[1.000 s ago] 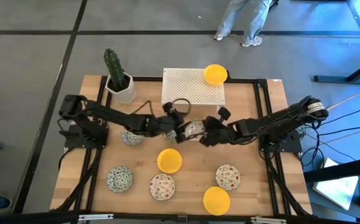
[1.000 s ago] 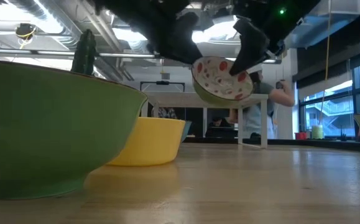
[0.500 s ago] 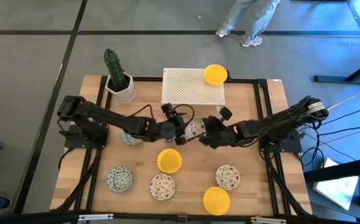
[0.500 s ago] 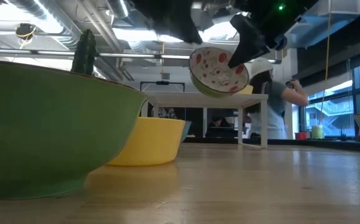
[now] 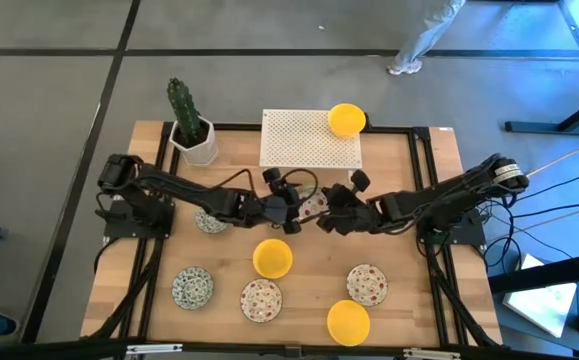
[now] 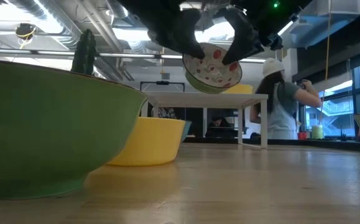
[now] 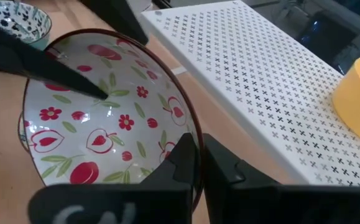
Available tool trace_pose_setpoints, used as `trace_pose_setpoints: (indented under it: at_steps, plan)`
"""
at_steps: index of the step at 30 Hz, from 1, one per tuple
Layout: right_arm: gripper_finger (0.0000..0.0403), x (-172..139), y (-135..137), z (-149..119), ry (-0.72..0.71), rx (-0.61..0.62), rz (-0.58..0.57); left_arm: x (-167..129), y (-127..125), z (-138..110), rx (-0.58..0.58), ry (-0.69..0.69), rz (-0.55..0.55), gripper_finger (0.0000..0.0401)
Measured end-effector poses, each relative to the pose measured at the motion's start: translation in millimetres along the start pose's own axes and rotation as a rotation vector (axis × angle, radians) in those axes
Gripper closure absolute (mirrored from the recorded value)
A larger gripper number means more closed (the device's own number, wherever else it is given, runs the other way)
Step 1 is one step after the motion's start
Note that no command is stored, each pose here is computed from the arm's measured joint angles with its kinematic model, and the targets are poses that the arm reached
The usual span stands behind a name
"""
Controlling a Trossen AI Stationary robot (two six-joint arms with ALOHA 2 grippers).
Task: Pick & Place Mini bowls
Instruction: Put the top red white bowl on the shelf
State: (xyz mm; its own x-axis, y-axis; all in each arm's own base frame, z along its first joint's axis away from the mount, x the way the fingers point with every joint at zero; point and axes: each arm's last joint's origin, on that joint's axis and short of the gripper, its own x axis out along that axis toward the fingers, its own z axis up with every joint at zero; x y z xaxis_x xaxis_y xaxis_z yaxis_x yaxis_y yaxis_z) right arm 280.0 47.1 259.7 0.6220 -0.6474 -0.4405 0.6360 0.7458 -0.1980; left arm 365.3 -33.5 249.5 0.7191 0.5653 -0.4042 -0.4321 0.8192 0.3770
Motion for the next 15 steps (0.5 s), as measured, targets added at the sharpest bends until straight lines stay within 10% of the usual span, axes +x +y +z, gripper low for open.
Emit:
trace_pose_setpoints:
  at_steps: [15]
  plan:
    - [0.0387, -5.9, 6.2, 1.8, -0.025, 0.038, 0.040, 5.2, 7.7, -1.5, -0.013, 0.014, 0.139, 0.0387]
